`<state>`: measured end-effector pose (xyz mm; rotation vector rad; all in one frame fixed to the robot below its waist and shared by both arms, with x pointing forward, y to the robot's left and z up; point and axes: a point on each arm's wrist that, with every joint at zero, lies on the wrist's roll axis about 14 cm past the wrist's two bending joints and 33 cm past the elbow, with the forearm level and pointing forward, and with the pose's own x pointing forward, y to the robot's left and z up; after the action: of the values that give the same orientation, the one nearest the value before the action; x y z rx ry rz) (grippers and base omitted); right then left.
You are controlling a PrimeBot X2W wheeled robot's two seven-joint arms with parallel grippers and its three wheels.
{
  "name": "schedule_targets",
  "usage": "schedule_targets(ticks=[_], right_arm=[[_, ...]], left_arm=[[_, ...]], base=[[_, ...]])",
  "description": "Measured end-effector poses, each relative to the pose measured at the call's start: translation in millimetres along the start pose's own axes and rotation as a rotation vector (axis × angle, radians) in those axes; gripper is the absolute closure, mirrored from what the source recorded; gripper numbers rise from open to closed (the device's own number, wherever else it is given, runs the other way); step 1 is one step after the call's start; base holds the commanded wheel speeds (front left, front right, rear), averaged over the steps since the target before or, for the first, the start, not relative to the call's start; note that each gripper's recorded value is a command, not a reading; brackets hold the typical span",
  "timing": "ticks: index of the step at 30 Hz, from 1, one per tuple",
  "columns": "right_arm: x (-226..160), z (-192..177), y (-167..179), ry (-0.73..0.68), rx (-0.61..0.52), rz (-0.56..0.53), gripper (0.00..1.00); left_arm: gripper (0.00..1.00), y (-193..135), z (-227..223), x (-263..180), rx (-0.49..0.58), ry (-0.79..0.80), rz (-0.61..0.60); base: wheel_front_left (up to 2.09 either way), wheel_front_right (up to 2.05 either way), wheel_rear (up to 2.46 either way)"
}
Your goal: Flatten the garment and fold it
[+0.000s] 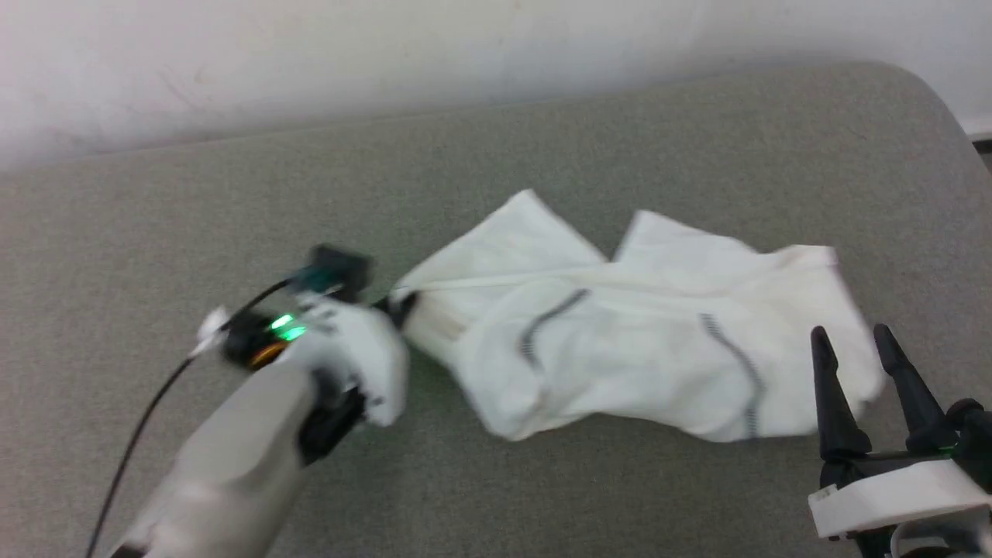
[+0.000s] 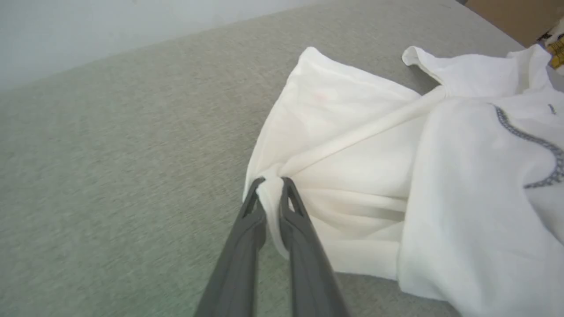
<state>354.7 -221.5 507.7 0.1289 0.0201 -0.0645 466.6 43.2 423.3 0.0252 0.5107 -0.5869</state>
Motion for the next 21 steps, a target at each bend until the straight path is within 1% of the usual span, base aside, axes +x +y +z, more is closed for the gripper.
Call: schedule_targets(ticks=[3, 6, 8, 10, 11, 12, 13, 17, 21], right_arm=[[-3, 3, 2, -0.008, 0.002, 0.009, 0.0], [-3, 3, 7, -0.007, 0.004, 0.024, 0.0], [-3, 4, 11, -0.007, 0.005, 0.037, 0.0], [-2, 5, 15, -0.01, 0.007, 0.049, 0.0], [-1, 5, 17, -0.007, 0.007, 0.056, 0.0], [0, 5, 19, -0.008, 0.008, 0.062, 0.0], [0, 6, 21, -0.01, 0.007, 0.068, 0.0], [0, 10, 26, -0.017, 0.006, 0.084, 0.0], [-3, 13, 29, -0.022, 0.003, 0.097, 0.0]], left_arm=[[1.0, 43, -18, -36, -0.087, -0.036, 0.156], [1.0, 79, -48, -78, -0.174, -0.02, 0.314], [1.0, 94, -67, -104, -0.218, 0.004, 0.391], [1.0, 96, -79, -121, -0.257, 0.012, 0.428], [0.91, 95, -83, -126, -0.279, 0.006, 0.438], [0.56, 91, -83, -129, -0.296, -0.005, 0.439], [0.0, 89, -79, -132, -0.305, -0.033, 0.444], [0.0, 86, -39, -141, -0.3, -0.212, 0.453], [0.0, 72, -6, -148, -0.278, -0.323, 0.408]], base=[[0.0, 0.0, 0.0], [0.0, 0.0, 0.0], [0.0, 0.0, 0.0], [0.0, 0.0, 0.0], [0.0, 0.0, 0.0], [0.0, 0.0, 0.0], [0.0, 0.0, 0.0], [0.0, 0.0, 0.0], [0.0, 0.0, 0.0]])
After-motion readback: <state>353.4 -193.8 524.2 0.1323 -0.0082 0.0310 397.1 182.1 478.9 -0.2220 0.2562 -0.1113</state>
